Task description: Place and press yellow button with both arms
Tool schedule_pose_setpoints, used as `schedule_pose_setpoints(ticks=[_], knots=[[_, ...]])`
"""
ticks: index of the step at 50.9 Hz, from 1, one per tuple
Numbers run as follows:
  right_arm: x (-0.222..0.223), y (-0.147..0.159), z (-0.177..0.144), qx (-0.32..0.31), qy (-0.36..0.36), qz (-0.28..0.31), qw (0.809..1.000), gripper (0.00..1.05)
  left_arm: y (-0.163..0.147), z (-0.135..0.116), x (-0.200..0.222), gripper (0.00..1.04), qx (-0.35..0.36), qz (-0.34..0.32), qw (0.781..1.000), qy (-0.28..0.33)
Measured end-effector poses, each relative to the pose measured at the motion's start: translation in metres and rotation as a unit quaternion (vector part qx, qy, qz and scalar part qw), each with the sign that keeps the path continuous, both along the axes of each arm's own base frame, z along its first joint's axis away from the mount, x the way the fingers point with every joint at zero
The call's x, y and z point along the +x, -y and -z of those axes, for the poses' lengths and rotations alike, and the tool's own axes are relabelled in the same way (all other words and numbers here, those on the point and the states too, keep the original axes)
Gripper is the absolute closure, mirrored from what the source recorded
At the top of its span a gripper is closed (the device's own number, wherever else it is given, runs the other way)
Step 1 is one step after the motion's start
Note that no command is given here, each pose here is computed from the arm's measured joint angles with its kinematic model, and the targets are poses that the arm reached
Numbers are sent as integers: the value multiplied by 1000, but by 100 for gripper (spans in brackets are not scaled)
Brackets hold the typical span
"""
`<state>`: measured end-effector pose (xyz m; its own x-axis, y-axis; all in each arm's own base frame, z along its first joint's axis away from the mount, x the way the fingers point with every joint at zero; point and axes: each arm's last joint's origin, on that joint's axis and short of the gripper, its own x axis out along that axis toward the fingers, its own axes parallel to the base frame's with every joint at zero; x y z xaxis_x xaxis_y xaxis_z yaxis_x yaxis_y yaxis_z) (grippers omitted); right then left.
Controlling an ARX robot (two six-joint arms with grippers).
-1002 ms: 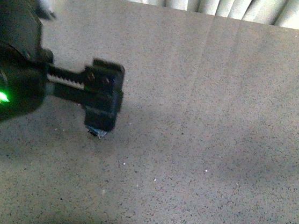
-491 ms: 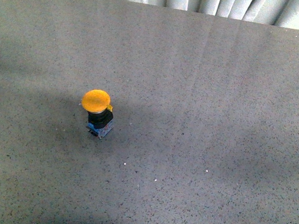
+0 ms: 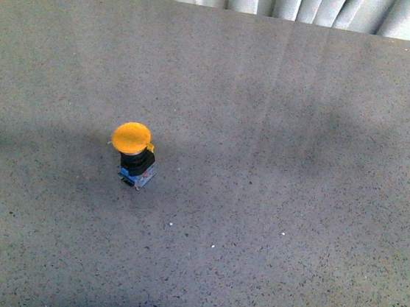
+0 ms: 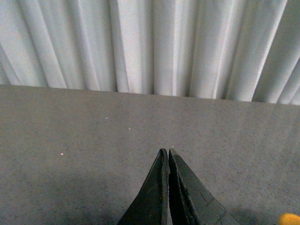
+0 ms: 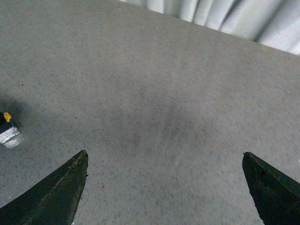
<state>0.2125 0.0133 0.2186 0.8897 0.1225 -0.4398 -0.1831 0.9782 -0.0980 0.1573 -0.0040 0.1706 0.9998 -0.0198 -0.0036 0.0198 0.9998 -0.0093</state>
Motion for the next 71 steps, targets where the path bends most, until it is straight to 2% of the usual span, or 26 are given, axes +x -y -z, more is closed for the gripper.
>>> schedule_pose_setpoints(ticks=[6, 11, 18, 19, 26, 32, 47, 69, 71], knots=[[51, -34, 8, -26, -7, -68, 997, 9, -3, 8, -8, 103, 0, -8, 1000, -5], [95, -84, 17, -59, -6, -135, 989, 9, -4, 7, -15, 103, 0, -8, 1000, -4], [126, -144, 34, -67, -36, -209, 975, 9, -4, 4, -23, 103, 0, -8, 1000, 1], [127, -149, 36, -64, -40, -214, 974, 10, -4, 3, -24, 103, 0, -8, 1000, 2], [131, -178, 43, -57, -49, -237, 969, 37, -4, 1, -30, 103, 0, -8, 1000, 6], [126, -188, 47, -49, -67, -259, 962, 62, -4, 0, -34, 103, 0, -8, 1000, 7], [123, -192, 56, -19, -104, -273, 956, 103, -4, 0, -41, 103, 0, -8, 1000, 9], [120, -195, 79, -1, -166, -286, 944, 103, -4, 0, -50, 103, 0, -8, 1000, 9], [120, -195, 80, -1, -168, -287, 943, 103, -4, 4, -54, 103, 1, -8, 1000, -6]])
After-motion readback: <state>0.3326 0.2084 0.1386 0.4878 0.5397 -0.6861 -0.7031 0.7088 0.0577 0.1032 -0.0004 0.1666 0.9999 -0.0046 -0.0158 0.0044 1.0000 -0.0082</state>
